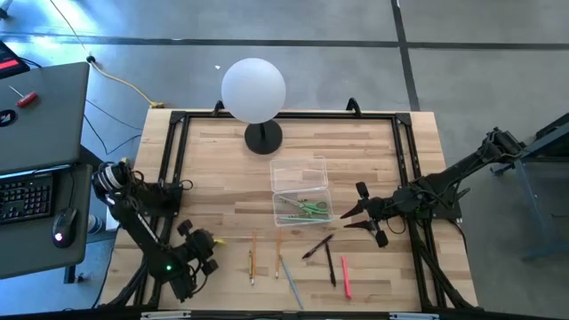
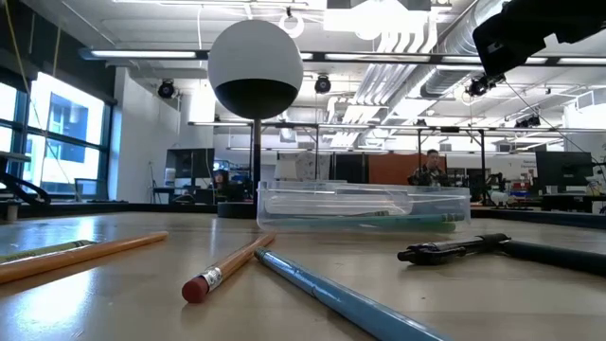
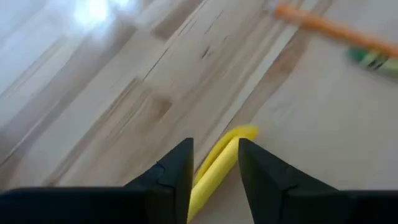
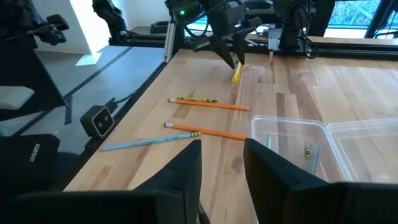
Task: Pick & place school supplies into a supply box
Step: Put the light green crayon into the transparent supply box
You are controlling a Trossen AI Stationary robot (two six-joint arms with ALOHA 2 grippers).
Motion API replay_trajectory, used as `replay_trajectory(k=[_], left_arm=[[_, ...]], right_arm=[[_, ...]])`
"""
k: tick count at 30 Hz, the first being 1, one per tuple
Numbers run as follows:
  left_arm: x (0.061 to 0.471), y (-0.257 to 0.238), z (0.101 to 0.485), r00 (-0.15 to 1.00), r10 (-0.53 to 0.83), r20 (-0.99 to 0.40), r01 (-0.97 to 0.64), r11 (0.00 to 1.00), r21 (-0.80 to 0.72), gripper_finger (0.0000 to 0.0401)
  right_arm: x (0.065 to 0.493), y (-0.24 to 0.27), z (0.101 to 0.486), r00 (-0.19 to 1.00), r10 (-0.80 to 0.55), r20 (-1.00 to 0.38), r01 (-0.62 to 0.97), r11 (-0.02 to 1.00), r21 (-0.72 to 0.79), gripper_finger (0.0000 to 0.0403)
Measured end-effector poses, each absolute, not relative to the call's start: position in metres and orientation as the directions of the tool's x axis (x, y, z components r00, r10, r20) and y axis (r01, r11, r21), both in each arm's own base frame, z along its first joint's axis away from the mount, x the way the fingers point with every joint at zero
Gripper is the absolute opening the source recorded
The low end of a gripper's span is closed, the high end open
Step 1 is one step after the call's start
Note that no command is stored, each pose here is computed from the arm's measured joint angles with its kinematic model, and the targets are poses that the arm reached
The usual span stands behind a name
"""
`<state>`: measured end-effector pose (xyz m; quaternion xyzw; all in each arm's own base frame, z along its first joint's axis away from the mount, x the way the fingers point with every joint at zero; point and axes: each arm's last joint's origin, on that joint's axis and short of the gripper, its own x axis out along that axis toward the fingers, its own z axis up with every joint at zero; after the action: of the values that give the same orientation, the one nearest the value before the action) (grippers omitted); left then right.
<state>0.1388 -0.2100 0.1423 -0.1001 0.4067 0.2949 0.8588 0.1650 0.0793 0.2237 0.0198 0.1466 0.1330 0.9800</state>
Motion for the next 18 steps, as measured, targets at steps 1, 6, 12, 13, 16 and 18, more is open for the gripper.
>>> replay_trajectory(k=[1, 6, 12, 13, 16, 18], left_arm=[[0.139, -0.210, 0.143, 0.509, 0.430, -0.746, -0.571, 0.817, 0.081, 0.0165], [0.139, -0.209, 0.141, 0.528, 0.429, -0.733, -0.539, 0.836, 0.101, 0.0184], [0.138, -0.205, 0.115, 0.604, 0.336, -0.723, -0.484, 0.875, 0.003, 0.0188], [0.136, -0.202, 0.110, 0.611, 0.333, -0.718, -0.476, 0.879, 0.003, 0.0186], [0.131, -0.192, 0.100, 0.634, 0.346, -0.692, -0.474, 0.880, 0.006, 0.0179], [0.127, -0.186, 0.092, 0.652, 0.337, -0.679, -0.473, 0.881, -0.016, 0.0173]], right_arm=[[0.165, 0.079, 0.224, 0.922, 0.267, -0.280, -0.255, 0.964, 0.078, 0.0099], [0.166, 0.080, 0.226, 0.927, 0.270, -0.259, -0.258, 0.963, 0.078, 0.0099], [0.166, 0.080, 0.229, 0.934, 0.273, -0.232, -0.260, 0.962, 0.083, 0.0099], [0.166, 0.080, 0.229, 0.934, 0.273, -0.229, -0.261, 0.962, 0.084, 0.0099], [0.166, 0.080, 0.229, 0.935, 0.273, -0.226, -0.261, 0.962, 0.084, 0.0099], [0.166, 0.080, 0.229, 0.935, 0.273, -0.226, -0.261, 0.962, 0.084, 0.0099]])
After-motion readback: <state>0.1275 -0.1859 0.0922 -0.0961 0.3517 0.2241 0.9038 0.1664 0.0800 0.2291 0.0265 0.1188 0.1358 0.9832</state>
